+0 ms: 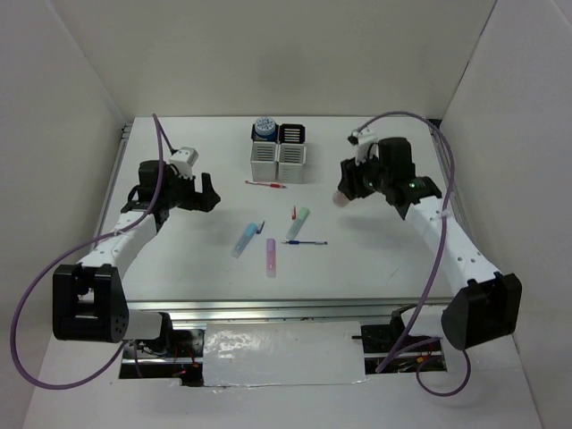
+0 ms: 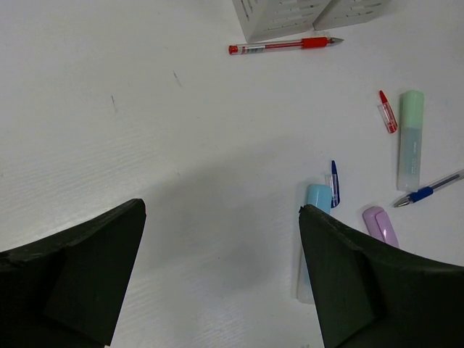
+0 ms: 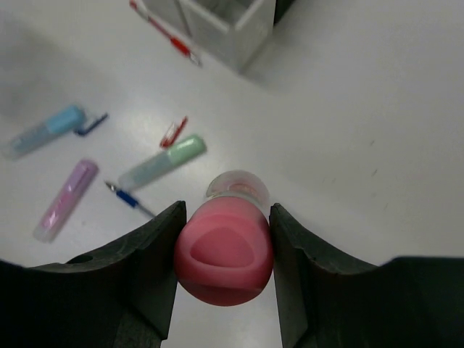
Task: Sort the stationery into containers
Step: Pick up the stationery from the center of the board, then place the stationery in the storage box.
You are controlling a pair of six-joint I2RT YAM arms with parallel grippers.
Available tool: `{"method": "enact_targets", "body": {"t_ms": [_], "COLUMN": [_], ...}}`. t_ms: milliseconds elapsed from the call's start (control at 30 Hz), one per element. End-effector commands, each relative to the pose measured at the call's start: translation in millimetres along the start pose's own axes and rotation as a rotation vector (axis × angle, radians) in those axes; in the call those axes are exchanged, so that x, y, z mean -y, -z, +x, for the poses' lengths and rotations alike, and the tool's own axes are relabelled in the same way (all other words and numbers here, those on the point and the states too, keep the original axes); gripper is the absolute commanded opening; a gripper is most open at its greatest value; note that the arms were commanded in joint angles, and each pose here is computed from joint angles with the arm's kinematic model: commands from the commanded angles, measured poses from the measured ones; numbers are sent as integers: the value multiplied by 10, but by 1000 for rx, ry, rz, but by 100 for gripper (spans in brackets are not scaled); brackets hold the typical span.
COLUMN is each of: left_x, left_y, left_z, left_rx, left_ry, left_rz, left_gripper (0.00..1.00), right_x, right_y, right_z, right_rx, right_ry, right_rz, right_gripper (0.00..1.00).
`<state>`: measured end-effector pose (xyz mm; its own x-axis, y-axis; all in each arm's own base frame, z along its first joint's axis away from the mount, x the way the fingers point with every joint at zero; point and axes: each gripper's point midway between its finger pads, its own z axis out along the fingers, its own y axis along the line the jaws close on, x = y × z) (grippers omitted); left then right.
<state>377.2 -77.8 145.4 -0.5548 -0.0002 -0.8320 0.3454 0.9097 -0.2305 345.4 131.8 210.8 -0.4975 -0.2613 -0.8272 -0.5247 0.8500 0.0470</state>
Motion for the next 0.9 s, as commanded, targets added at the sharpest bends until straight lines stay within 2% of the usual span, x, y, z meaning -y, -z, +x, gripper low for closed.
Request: {"method": "enact_targets", "body": {"t_ms": [0, 100, 367, 600, 867], "left_x": [16, 10, -39, -58, -96], "left_y": [-56, -91, -197, -280, -344], "left_z": [-83, -31, 5, 44, 125], "left_rx": [41, 29, 14, -6, -27], "left_ry": [-14, -14, -3, 6, 22], "left_rz": [14, 18, 19, 26, 21], "left_gripper": [99, 99, 99, 99, 99], "right_x": [23, 60, 103, 214, 213], "right_y": [-1, -120, -657, -1078, -1585], "right_z": [-954, -1417, -2180, -2502, -2514], "right_rx": [212, 293, 412, 479, 486], "right_ry": [70, 83, 116, 108, 94], "right_rz": [-16, -25, -32, -33, -58], "right_gripper": [12, 10, 3, 0, 0]}}
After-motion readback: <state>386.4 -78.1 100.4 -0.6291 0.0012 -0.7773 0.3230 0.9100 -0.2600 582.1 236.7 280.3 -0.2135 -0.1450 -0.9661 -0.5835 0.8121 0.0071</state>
